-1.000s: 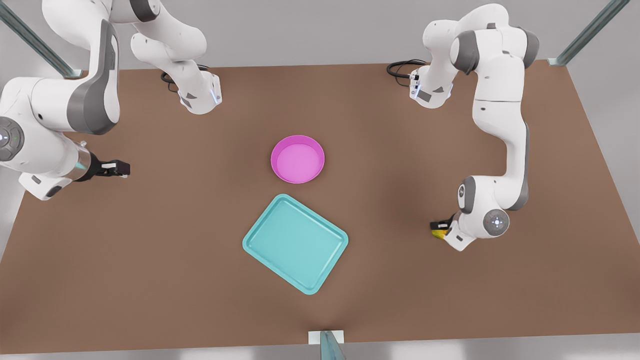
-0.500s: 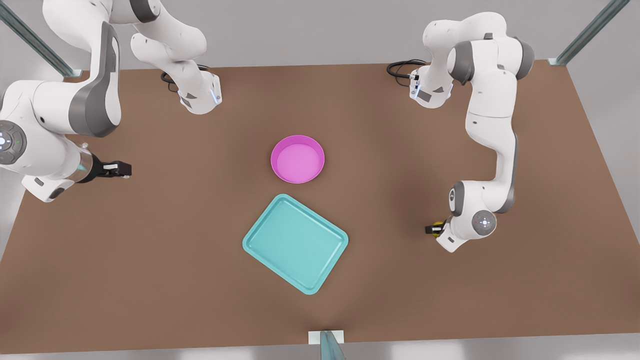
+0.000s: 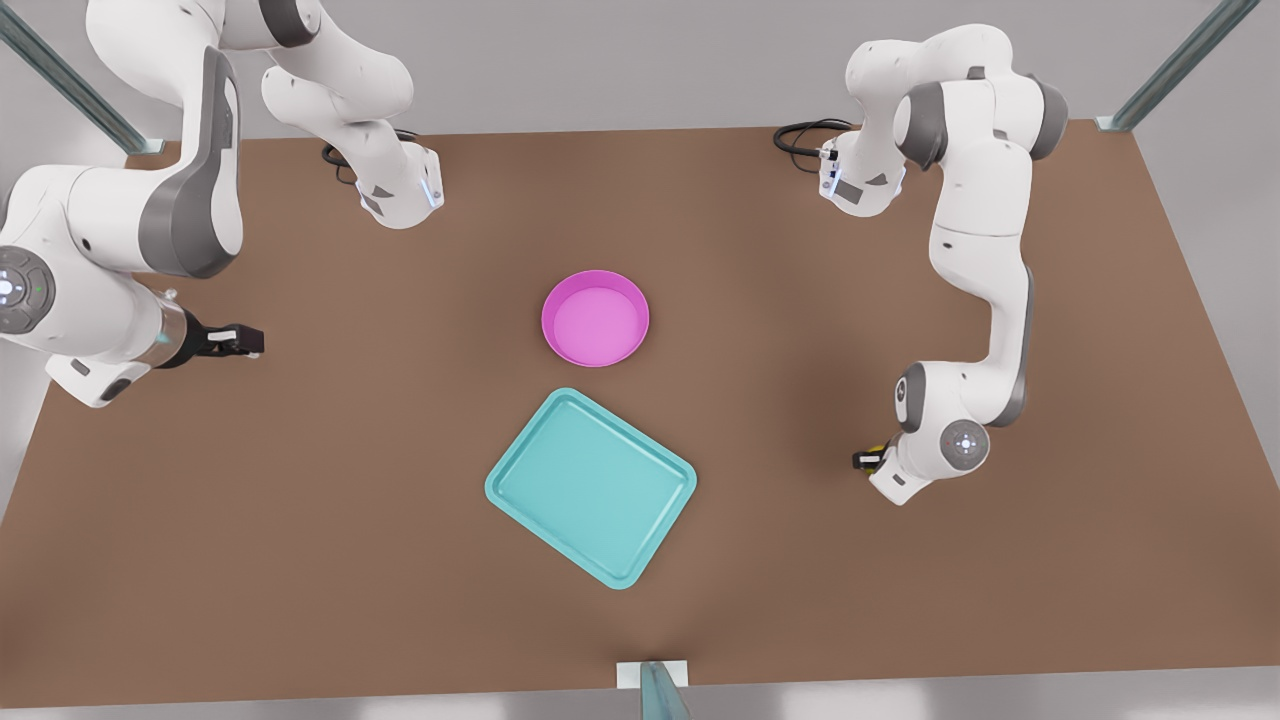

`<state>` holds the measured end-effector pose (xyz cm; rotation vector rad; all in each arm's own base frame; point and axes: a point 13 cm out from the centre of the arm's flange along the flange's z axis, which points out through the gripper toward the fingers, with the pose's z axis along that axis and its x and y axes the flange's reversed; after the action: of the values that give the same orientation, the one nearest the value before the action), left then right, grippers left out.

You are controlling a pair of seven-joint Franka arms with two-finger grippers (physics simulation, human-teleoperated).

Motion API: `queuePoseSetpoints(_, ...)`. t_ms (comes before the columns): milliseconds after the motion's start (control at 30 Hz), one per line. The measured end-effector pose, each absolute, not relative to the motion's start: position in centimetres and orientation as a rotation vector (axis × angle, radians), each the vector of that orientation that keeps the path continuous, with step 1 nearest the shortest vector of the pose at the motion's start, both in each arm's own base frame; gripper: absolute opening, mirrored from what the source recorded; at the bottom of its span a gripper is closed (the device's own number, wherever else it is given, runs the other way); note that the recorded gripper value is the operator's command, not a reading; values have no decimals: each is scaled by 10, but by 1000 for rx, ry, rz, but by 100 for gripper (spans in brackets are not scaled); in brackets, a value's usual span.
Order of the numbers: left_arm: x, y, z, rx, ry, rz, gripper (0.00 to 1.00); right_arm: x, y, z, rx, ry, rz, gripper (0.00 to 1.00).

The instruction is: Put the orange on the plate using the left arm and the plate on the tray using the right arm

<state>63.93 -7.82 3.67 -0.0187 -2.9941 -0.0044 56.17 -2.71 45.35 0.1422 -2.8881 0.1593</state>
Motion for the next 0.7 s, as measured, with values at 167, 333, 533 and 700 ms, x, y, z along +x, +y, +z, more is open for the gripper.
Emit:
queuePoseSetpoints(167,643,-170,76,-157,-3014,27,63,562,-27,453,144,-2887,159,100)
queuePoseSetpoints(333,558,-410,186,-592,-2983,31,63,563,-27,450,146,-2884,159,100)
queuePoseSetpoints(533,402,-588,202,-746,-2856,85,63,564,-27,449,148,-2883,157,100)
queuePoseSetpoints(700,368,-594,175,-582,-2820,18,89,565,-26,446,149,-2881,152,100)
